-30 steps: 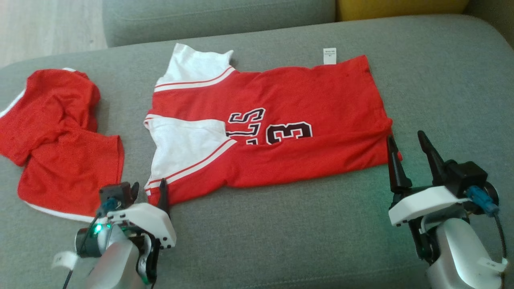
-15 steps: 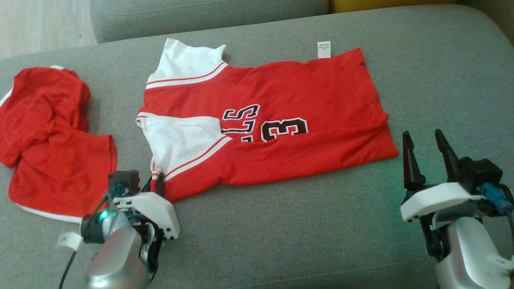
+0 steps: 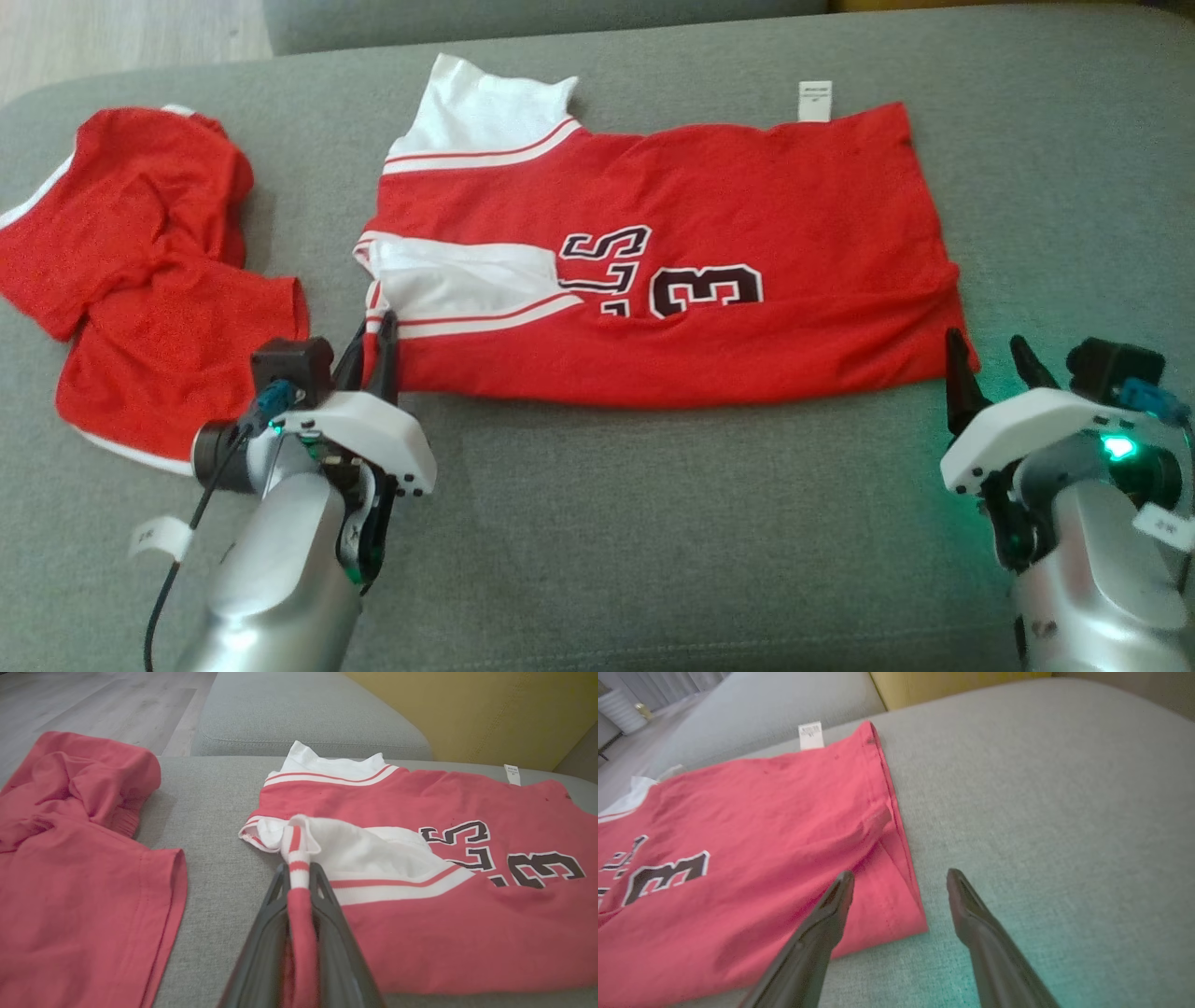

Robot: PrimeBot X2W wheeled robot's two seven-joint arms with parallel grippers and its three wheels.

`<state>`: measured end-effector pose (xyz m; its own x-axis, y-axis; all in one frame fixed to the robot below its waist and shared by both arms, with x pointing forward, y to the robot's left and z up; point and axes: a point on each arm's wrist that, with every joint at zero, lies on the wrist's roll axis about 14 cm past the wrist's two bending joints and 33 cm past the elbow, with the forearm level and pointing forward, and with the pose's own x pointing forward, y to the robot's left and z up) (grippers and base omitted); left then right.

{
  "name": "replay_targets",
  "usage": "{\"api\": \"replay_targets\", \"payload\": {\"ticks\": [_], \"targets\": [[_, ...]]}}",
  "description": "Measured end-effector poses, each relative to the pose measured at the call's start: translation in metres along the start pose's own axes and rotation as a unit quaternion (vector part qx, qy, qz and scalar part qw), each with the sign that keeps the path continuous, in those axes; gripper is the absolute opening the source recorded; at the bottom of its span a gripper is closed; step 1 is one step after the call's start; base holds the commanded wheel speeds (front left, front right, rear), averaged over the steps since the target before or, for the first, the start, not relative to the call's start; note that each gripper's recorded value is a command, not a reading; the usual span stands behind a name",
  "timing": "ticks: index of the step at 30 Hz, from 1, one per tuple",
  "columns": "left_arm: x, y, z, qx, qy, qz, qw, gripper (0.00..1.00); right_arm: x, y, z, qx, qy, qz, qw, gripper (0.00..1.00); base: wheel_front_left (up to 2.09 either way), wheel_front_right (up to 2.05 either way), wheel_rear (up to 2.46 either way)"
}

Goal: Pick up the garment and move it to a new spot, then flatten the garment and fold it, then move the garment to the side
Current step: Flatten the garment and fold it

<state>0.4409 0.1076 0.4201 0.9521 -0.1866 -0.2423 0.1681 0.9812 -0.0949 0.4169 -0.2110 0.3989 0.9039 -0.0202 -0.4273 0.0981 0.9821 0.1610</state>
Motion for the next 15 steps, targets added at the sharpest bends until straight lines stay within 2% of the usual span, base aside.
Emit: {"api": "replay_targets", "payload": {"ticks": [12,13,14,15], "targets": [[0.0,0.005,0.0,0.004,-0.007,0.003,1.0,0.0,0.031,0.005,-0.024,0.003,0.09,-0.006,0.996,1.0,0.0,0.0,0.0],[0.0,0.005,0.0,0.003,-0.007,0.003,1.0,0.0,0.033,0.007,-0.024,0.003,0.094,-0.004,0.996,0.88,0.0,0.0,0.0],[0.0,0.006,-0.001,0.003,-0.006,0.004,1.0,0.0,0.035,0.009,-0.023,0.003,0.096,-0.002,0.995,0.26,0.0,0.0,0.0],[0.0,0.006,-0.001,0.002,-0.006,0.003,1.0,0.0,0.037,0.01,-0.021,0.003,0.095,-0.001,0.995,0.0,0.0,0.0,0.0]]}}
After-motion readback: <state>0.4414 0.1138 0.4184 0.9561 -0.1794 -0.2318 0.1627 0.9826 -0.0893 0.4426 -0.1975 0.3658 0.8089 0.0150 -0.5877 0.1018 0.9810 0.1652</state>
